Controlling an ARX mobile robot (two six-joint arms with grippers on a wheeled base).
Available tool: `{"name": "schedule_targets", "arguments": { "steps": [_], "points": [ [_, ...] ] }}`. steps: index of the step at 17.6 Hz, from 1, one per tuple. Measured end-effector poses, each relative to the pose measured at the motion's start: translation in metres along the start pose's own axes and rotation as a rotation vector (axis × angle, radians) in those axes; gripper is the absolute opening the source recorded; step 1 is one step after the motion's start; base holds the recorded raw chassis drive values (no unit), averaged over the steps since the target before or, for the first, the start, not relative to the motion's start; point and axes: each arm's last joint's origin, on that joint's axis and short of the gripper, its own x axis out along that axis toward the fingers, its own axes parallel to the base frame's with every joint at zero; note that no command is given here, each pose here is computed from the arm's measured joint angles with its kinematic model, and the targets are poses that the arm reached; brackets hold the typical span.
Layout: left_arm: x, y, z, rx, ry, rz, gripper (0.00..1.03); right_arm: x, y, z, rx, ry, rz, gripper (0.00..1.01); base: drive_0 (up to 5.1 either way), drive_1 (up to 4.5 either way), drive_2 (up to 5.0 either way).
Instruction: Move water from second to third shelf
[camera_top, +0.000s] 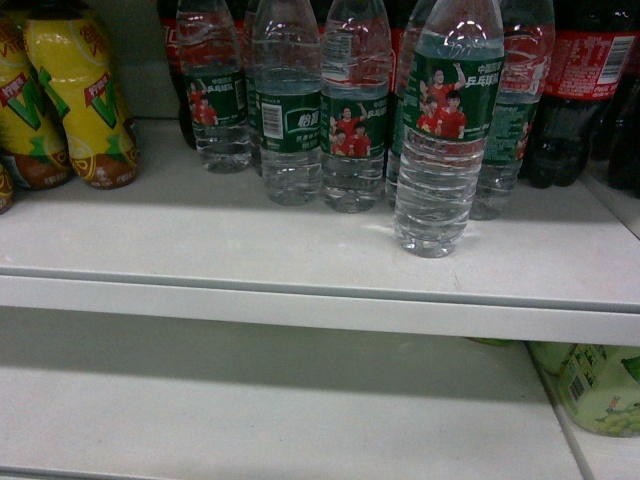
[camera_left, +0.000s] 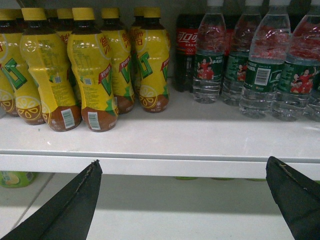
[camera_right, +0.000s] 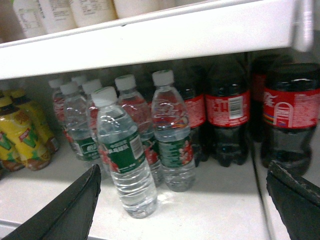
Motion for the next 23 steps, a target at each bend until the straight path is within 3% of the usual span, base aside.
{"name": "schedule_targets", "arguments": {
  "steps": [4, 8, 10, 13, 16, 18, 23],
  "points": [
    [0.000, 0.000, 0.000, 0.000, 0.000, 0.000, 0.98, 0.031, 0.017, -0.014, -0.013, 0.062, 0.065, 0.98, 0.0, 0.00, 0.0],
    [0.000, 0.000, 0.000, 0.000, 0.000, 0.000, 0.98, 0.057, 0.034, -0.049, -0.055, 0.179, 0.137, 0.98, 0.0, 0.00, 0.0],
    [0.000, 0.000, 0.000, 0.000, 0.000, 0.000, 0.98, 0.078, 0.049, -0.073, -0.074, 0.262, 0.196, 0.98, 0.0, 0.00, 0.0],
    [0.000, 0.000, 0.000, 0.000, 0.000, 0.000, 0.98, 0.096, 0.064, -0.076, -0.052, 0.252, 0.260, 0.98, 0.0, 0.00, 0.0],
    [0.000, 0.000, 0.000, 0.000, 0.000, 0.000, 0.98, 0.115, 0.069, -0.079, -0.029, 0.258, 0.204, 0.98, 0.0, 0.00, 0.0],
    [0.000, 0.000, 0.000, 0.000, 0.000, 0.000, 0.98, 0.127, 0.070, -0.080, -0.034, 0.247, 0.157, 0.98, 0.0, 0.00, 0.0],
    [0.000, 0.000, 0.000, 0.000, 0.000, 0.000, 0.98, 0.145, 0.072, -0.080, -0.041, 0.236, 0.097, 0.98, 0.0, 0.00, 0.0]
  ]
}}
